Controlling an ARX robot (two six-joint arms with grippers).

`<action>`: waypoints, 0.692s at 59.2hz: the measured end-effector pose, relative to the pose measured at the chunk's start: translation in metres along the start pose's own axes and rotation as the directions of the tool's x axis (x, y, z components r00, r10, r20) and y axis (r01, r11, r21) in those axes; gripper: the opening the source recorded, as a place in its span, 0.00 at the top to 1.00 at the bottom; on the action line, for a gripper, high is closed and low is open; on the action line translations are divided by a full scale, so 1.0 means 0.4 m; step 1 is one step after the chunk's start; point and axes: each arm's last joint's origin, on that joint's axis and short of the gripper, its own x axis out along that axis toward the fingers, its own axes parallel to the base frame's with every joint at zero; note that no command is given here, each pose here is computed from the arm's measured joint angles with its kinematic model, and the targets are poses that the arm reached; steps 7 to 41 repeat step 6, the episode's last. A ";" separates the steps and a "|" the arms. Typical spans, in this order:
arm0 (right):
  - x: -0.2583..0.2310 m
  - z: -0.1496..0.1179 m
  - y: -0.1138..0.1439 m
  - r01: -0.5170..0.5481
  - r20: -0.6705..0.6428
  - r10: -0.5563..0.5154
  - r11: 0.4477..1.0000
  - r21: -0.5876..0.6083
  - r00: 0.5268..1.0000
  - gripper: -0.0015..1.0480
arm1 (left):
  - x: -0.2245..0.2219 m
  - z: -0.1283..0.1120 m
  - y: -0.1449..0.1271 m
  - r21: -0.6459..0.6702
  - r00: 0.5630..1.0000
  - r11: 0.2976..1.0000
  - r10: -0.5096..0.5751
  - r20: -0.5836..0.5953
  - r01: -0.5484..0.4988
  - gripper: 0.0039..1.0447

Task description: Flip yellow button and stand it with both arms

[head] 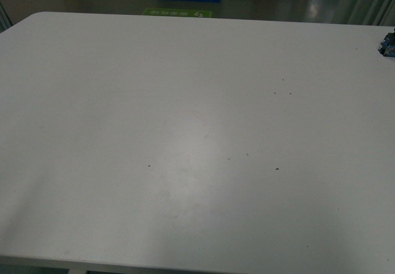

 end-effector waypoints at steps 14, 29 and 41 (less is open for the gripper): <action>0.000 0.000 0.000 0.000 0.000 0.000 1.000 0.000 1.000 0.08 | 0.000 0.000 0.000 0.000 1.000 1.000 0.000 0.000 0.000 0.06; 0.000 0.000 0.000 0.000 0.000 0.000 1.000 0.000 1.000 0.08 | 0.000 0.000 0.000 0.000 1.000 1.000 0.000 0.000 0.000 0.06; 0.000 0.000 0.000 0.000 0.000 0.000 1.000 0.000 1.000 0.08 | 0.000 0.000 0.000 0.000 1.000 1.000 0.000 0.000 0.000 0.06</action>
